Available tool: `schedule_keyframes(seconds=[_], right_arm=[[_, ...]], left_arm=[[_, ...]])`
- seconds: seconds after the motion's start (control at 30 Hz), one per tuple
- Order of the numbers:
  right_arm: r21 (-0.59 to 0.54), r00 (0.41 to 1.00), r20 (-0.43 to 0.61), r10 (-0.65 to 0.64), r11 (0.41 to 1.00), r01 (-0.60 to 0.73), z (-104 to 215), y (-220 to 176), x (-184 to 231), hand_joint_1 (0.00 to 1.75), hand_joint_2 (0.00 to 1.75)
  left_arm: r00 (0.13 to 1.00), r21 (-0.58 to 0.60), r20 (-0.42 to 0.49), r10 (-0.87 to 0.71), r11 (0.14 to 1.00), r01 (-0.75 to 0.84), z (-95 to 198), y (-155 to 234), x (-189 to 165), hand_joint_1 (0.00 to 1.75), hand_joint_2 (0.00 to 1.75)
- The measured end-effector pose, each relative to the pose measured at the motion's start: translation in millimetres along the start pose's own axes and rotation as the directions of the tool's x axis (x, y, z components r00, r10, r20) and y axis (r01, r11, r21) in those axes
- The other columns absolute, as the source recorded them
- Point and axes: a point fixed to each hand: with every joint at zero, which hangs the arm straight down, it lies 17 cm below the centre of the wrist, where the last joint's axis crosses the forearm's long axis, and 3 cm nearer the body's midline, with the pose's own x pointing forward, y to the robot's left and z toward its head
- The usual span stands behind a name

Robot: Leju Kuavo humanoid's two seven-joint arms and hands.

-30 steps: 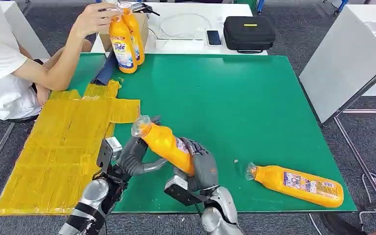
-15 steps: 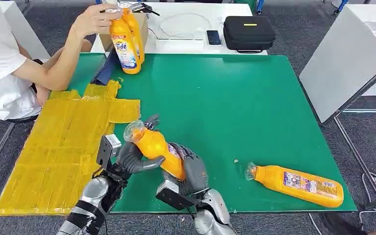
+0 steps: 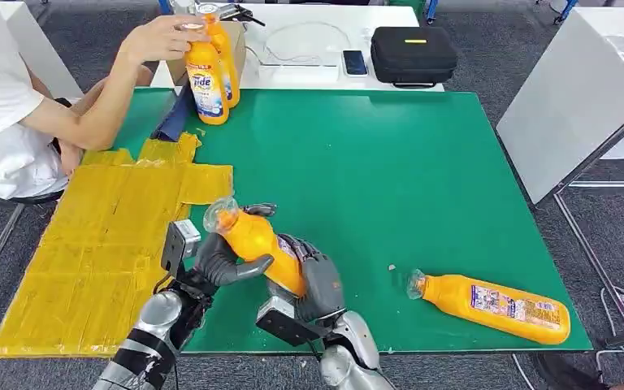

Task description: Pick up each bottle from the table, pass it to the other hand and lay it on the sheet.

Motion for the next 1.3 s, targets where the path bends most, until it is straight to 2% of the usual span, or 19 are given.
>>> schedule_keyframes(seconds=[0.57,0.63,0.67,0.7,0.8,0.9,0.93,0.97,1.0,1.03,1.07,1.1,1.13,1.17,1.2,1.23,1.3], right_arm=[[-0.023,1.000,0.028,-0.010,1.000,0.011,-3,-7,9,1.75,1.75],[-0.024,1.000,0.029,-0.010,1.000,0.011,-3,-7,9,1.40,1.75],[-0.028,0.999,0.031,-0.009,1.000,0.010,-3,-8,10,0.77,1.75],[-0.031,0.999,0.035,-0.006,0.999,0.007,-3,-9,10,0.00,1.75],[-0.043,0.998,0.069,0.010,0.999,-0.007,-2,-12,17,0.00,1.75],[-0.068,0.996,0.093,-0.003,0.998,0.009,-1,-18,27,0.00,1.75],[-0.084,0.994,0.099,-0.040,0.995,0.048,-1,-25,31,0.00,1.75],[-0.088,0.991,0.102,-0.092,0.991,0.101,0,-30,35,0.00,1.75],[-0.095,0.984,0.111,-0.140,0.984,0.151,2,-37,40,0.00,1.75],[-0.105,0.978,0.124,-0.170,0.978,0.183,5,-44,45,0.00,1.75],[-0.118,0.971,0.153,-0.184,0.972,0.203,5,-54,54,0.00,1.75],[-0.127,0.966,0.171,-0.192,0.968,0.215,5,-61,60,0.00,1.75],[-0.145,0.960,0.193,-0.205,0.961,0.235,6,-71,67,0.00,1.75],[-0.171,0.955,0.214,-0.206,0.955,0.244,6,-84,74,0.00,1.75],[-0.193,0.950,0.233,-0.208,0.947,0.255,7,-95,80,0.00,1.75],[-0.216,0.943,0.260,-0.207,0.939,0.266,6,-108,87,0.00,1.75],[-0.245,0.931,0.297,-0.215,0.925,0.292,5,-123,97,0.00,1.75]], left_arm=[[0.997,0.004,0.037,-0.067,0.998,0.067,-9,2,12,1.75,1.75],[0.997,0.006,0.039,-0.069,0.998,0.069,-9,2,14,1.75,1.75],[0.997,0.006,0.039,-0.069,0.998,0.069,-9,2,14,1.75,1.75],[0.997,0.005,0.040,-0.070,0.998,0.069,-9,2,14,1.75,1.75],[0.993,0.008,0.043,-0.108,0.994,0.108,-12,3,15,1.75,1.75],[0.969,0.034,0.030,-0.245,0.969,0.244,-14,11,13,1.75,1.75],[0.910,0.088,0.005,-0.415,0.906,0.413,-17,25,14,1.75,1.75],[0.815,0.138,-0.043,-0.577,0.805,0.577,-18,43,15,1.75,1.75],[0.683,0.177,-0.111,-0.722,0.662,0.728,-20,64,18,1.75,1.75],[0.518,0.192,-0.169,-0.839,0.487,0.852,-24,81,27,1.75,1.75],[0.301,0.172,-0.234,-0.924,0.265,0.949,-26,98,32,1.75,1.75],[0.179,0.146,-0.262,-0.948,0.145,0.979,-26,106,33,1.75,1.75],[0.015,0.099,-0.277,-0.961,-0.013,0.995,-28,119,33,1.75,1.75],[-0.079,0.057,-0.283,-0.956,-0.099,0.993,-29,130,27,1.75,1.75],[-0.124,0.042,-0.297,-0.947,-0.143,0.989,-33,144,27,1.75,1.75],[-0.121,0.038,-0.341,-0.932,-0.142,0.989,-31,162,25,1.75,1.75],[-0.186,0.044,-0.433,-0.882,-0.227,0.973,-25,192,33,1.75,1.75]])
